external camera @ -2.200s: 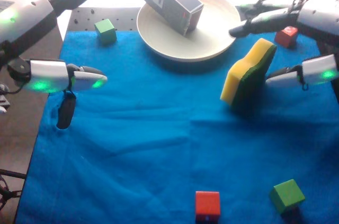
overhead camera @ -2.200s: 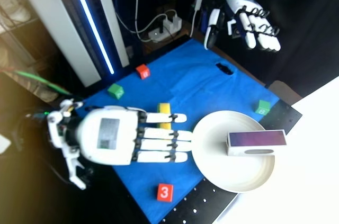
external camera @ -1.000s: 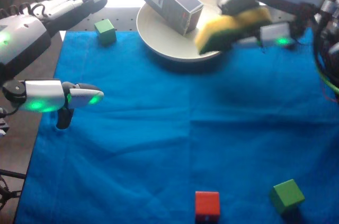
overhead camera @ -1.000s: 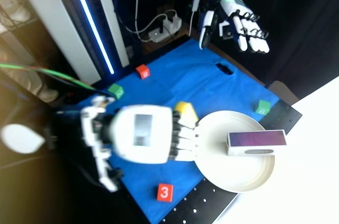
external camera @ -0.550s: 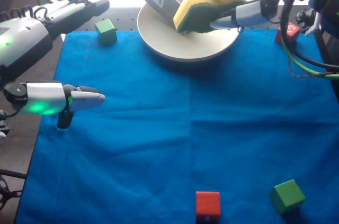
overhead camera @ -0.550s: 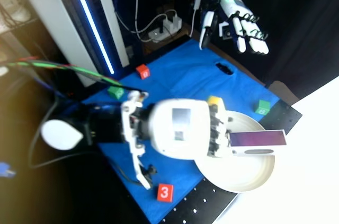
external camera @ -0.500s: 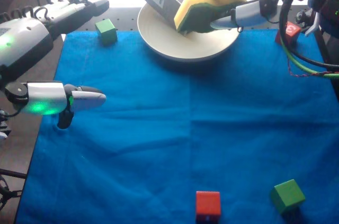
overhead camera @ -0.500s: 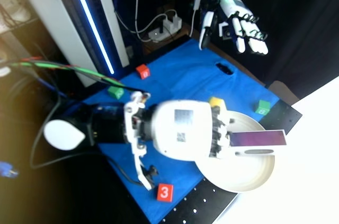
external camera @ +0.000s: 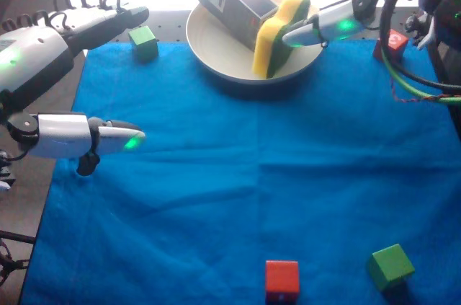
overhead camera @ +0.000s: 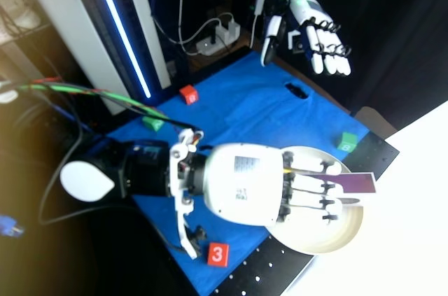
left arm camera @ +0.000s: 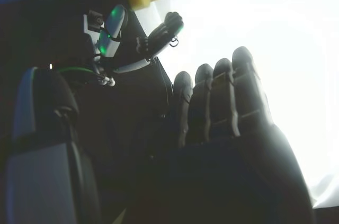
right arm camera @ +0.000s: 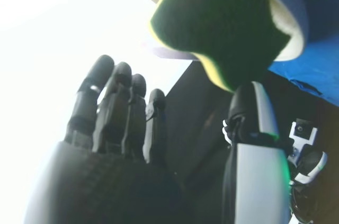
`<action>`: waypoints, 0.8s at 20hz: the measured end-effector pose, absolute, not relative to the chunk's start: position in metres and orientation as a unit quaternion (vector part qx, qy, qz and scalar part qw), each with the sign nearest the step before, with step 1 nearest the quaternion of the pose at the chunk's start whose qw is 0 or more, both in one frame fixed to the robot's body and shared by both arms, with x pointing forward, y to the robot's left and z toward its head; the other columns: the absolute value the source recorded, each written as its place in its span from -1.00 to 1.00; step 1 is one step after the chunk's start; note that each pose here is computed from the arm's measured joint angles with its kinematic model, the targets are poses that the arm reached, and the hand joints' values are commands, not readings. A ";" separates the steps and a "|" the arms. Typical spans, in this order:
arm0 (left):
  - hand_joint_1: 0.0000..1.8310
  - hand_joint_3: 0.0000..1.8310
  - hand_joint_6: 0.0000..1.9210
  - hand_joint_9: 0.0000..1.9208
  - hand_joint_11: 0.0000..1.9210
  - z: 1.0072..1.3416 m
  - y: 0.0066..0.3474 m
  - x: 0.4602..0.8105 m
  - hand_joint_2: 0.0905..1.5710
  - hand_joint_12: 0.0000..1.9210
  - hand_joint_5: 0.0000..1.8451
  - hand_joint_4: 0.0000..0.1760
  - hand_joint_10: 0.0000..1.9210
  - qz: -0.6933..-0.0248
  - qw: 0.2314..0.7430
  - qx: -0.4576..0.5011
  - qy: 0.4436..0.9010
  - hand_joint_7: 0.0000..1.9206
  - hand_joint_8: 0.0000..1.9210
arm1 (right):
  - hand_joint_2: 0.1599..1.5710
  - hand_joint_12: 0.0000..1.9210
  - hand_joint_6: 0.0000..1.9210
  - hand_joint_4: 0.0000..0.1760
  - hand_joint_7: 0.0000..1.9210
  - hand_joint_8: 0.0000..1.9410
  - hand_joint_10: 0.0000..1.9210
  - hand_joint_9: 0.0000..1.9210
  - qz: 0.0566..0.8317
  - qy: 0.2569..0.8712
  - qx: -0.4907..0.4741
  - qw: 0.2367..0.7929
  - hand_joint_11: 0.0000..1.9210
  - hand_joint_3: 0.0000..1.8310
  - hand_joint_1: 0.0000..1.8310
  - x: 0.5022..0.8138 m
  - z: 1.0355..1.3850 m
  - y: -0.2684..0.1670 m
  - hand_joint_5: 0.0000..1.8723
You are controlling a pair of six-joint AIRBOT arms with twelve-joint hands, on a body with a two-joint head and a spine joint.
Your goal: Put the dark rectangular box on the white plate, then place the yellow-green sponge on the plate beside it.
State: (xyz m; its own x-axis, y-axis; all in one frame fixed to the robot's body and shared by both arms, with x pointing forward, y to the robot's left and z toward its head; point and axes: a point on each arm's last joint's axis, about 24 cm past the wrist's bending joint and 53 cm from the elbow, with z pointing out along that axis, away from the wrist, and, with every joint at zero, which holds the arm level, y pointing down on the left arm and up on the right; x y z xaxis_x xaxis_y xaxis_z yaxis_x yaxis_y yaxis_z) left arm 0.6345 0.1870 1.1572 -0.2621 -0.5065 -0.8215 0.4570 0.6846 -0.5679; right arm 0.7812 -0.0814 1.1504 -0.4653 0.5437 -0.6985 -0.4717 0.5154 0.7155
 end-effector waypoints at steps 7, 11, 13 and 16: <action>-0.07 -0.99 -1.00 -1.00 -0.99 1.161 0.187 0.634 0.12 -0.96 -0.84 -0.23 -1.00 -0.402 0.610 -0.022 0.683 -0.93 -1.00 | 0.05 -0.73 -1.00 0.36 -0.80 -0.99 -0.99 -0.85 0.511 0.680 0.030 0.524 -1.00 -1.00 -0.03 0.766 1.180 -0.107 -0.78; -0.05 -0.99 -1.00 -1.00 -1.00 1.172 0.190 0.632 0.12 -1.00 -0.83 0.02 -1.00 -0.404 0.620 -0.017 0.672 -0.92 -0.99 | 0.04 -1.00 -1.00 0.52 -0.80 -1.00 -1.00 -0.90 0.536 0.645 0.050 0.543 -1.00 -1.00 0.03 0.749 1.215 -0.149 -0.77; -0.10 -1.00 -1.00 -1.00 -1.00 1.183 0.194 0.631 0.12 -1.00 -0.87 -0.09 -1.00 -0.406 0.631 -0.017 0.661 -0.97 -1.00 | 0.05 -0.95 -1.00 0.08 -0.77 -1.00 -0.99 -0.83 0.544 0.638 0.054 0.542 -0.90 -1.00 -0.02 0.737 1.216 -0.159 -0.79; -0.15 -1.00 -1.00 -1.00 -1.00 1.200 0.197 0.624 0.12 -1.00 -0.89 -0.25 -1.00 -0.418 0.647 -0.018 0.638 -0.96 -0.99 | 0.06 -0.99 -1.00 0.45 -0.82 -1.00 -1.00 -0.92 0.555 0.630 0.055 0.540 -0.99 -1.00 0.01 0.705 1.213 -0.173 -0.81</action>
State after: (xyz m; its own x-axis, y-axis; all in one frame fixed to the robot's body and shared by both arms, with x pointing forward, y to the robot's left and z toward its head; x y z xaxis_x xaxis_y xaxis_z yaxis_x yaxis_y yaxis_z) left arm 0.6241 0.1967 1.1997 -0.1619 -0.5634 -0.8102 0.5180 0.6503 -0.5557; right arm 0.7051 -0.1731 1.2134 -0.4109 0.6686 -0.6198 -0.5308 0.3773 0.7589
